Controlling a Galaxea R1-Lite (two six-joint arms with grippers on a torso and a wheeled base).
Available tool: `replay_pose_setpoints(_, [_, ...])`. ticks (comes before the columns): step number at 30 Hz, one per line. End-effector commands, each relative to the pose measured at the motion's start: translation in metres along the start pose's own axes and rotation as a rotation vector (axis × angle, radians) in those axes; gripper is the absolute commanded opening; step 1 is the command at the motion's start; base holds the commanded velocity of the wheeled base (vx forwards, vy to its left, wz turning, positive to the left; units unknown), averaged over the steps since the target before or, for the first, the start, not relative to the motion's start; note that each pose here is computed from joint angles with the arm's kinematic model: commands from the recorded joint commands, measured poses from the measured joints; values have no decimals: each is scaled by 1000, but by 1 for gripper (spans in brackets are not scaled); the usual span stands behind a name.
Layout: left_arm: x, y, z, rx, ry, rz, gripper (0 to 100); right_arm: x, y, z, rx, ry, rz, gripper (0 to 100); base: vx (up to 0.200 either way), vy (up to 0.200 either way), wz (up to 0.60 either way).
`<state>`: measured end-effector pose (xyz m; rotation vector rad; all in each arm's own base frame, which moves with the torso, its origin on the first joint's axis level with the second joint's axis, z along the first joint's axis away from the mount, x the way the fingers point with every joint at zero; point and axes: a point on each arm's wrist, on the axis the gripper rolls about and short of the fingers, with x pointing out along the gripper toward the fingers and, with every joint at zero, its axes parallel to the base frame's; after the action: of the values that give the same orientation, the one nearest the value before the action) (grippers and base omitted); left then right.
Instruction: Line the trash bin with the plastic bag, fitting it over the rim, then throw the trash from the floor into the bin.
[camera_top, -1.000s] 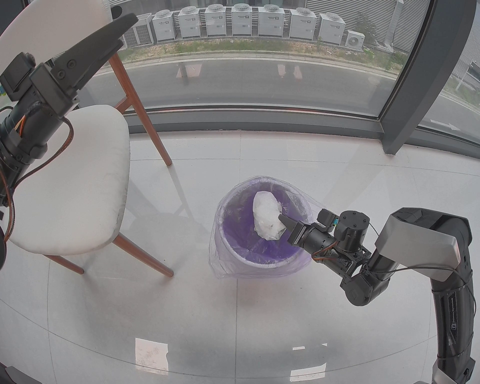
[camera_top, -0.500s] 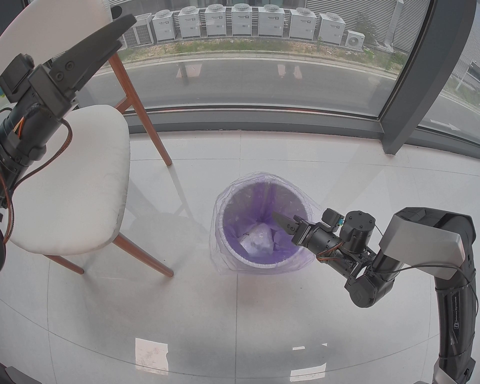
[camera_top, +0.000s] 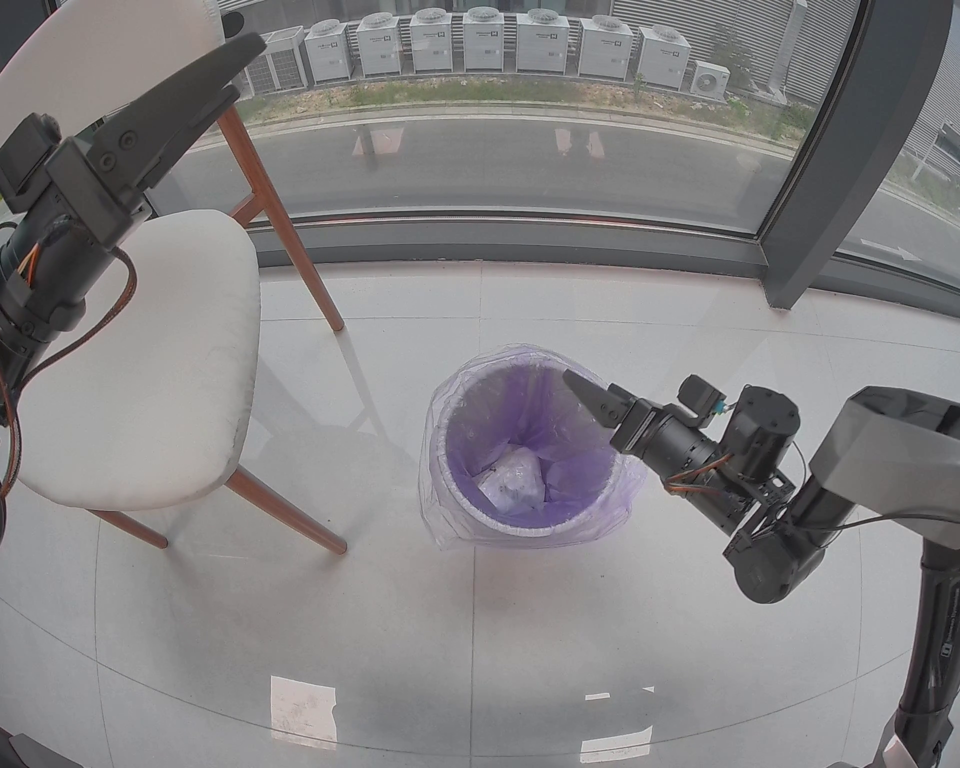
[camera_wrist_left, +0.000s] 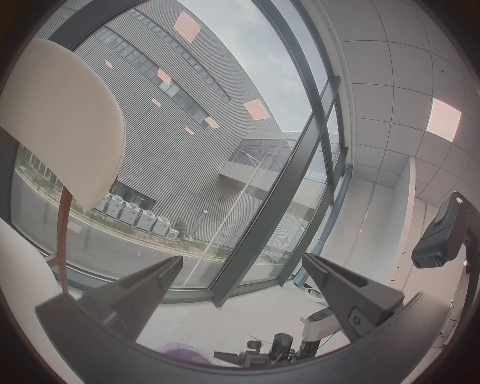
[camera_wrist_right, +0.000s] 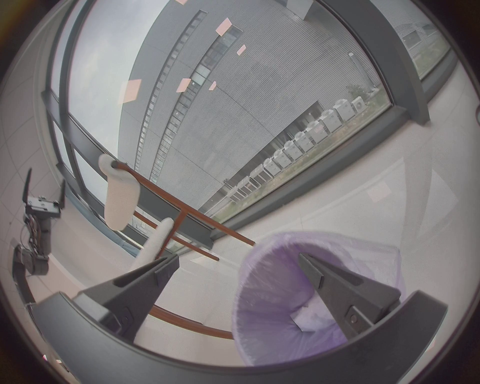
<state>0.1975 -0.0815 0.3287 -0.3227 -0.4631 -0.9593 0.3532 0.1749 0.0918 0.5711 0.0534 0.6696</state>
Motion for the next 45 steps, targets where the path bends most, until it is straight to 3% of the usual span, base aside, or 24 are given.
replay_pose_setpoints(1, [0, 0, -1, -2, 1, 0, 100, -63, 71, 91, -41, -144, 82, 100, 0, 0, 0])
replay_pose_setpoints(3, [1, 0, -1, -1, 1, 0, 100, -85, 86, 109, -50, -156, 80, 100, 0, 0, 0])
replay_pose_setpoints(5, [1, 0, 0, 1, 0, -2, 100, -138, 108, 133, -69, -147, 42, 100, 0, 0, 0])
replay_pose_setpoints(10, [-1, 1, 1, 99, -2, 12, 100, -225, 118, 147, -166, -148, -118, 100, 0, 0, 0])
replay_pose_setpoints(14, [-10, 2, 10, 242, -49, 141, 100, -276, 132, 150, -239, -240, -180, 100, 0, 0, 0])
replay_pose_setpoints(16, [-23, 8, 19, 305, -55, 263, 100, -309, 146, 144, -271, -276, -193, 100, 0, 0, 0])
replay_pose_setpoints(20, [-63, 8, 20, 332, 16, 407, 100, -350, 155, 118, -313, -225, -245, 100, 0, 0, 0])
replay_pose_setpoints(24, [-112, -29, 15, 339, 37, 467, 100, -375, 154, 91, -410, -153, -290, 100, 0, 0, 0])
replay_pose_setpoints(29, [-163, -87, 10, 333, 52, 489, 100, -388, 145, 64, -464, -175, -367, 100, 0, 0, 0])
replay_pose_setpoints(32, [-178, -105, 10, 336, 94, 521, 100, -393, 135, 45, -496, -169, -403, 100, 0, 0, 0])
replay_pose_setpoints(36, [-225, -145, -18, 303, 190, 615, 100, -401, 110, 2, -575, -133, -438, 100, 0, 0, 0])
replay_pose_setpoints(39, [-251, -161, -48, 288, 266, 684, 100, -401, 101, -11, -603, -59, -492, 100, 0, 0, 0])
replay_pose_setpoints(41, [-256, -151, -65, 352, 334, 705, 100, -402, 100, -11, -586, -60, -521, 100, 0, 0, 0])
replay_pose_setpoints(43, [-260, -140, -80, 425, 335, 717, 100, -402, 100, -12, -567, -64, -527, 100, 0, 0, 0])
replay_pose_setpoints(45, [-271, -127, -109, 432, 375, 724, 100, -402, 100, -11, -566, -64, -525, 100, 0, 0, 0])
